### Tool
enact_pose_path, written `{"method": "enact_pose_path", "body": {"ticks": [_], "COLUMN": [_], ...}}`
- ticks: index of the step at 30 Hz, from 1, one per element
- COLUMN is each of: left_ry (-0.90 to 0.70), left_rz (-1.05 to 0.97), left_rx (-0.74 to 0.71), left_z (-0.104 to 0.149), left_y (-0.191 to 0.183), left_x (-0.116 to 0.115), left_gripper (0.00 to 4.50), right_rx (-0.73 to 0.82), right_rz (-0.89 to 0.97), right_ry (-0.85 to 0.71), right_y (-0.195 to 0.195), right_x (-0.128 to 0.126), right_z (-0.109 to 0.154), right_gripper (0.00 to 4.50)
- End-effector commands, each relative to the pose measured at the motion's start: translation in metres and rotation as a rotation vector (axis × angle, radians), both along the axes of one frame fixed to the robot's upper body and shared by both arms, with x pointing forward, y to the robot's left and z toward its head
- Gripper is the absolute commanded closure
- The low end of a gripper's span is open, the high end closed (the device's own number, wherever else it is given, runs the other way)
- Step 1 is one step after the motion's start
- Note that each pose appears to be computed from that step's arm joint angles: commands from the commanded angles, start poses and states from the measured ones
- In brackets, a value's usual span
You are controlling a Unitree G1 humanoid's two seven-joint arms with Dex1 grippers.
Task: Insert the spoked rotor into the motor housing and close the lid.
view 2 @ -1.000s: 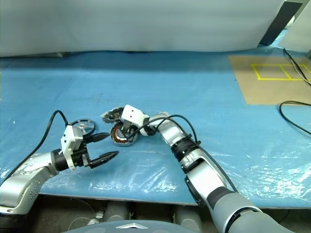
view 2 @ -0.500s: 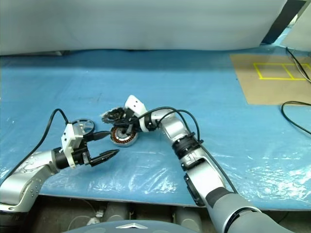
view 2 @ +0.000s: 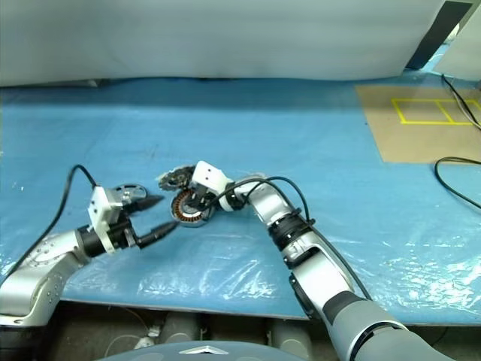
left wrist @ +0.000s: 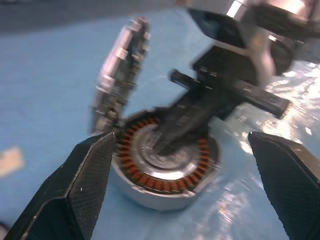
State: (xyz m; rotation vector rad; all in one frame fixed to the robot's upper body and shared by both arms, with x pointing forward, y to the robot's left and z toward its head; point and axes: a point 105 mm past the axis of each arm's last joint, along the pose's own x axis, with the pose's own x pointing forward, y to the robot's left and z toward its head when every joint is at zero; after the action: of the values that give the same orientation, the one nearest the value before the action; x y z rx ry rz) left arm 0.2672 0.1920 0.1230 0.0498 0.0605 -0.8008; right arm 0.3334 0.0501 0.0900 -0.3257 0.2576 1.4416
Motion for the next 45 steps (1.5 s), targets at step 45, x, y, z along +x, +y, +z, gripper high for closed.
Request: {"method": "enact_pose_path", "body": {"ticks": [45], "left_ry": [0.21], "left_rz": [-0.468], "left_rx": [0.98], "left_z": [0.006], "left_y": [0.075], "left_x": [0.083], "left_gripper": [0.0], "right_rx": [-0.014], "right_rz": [-0.423], "right_ry": [0.006], "right_y": [-0.139], "right_x": [-0.01], "right_z": [0.025], "right_gripper": [4.48]}}
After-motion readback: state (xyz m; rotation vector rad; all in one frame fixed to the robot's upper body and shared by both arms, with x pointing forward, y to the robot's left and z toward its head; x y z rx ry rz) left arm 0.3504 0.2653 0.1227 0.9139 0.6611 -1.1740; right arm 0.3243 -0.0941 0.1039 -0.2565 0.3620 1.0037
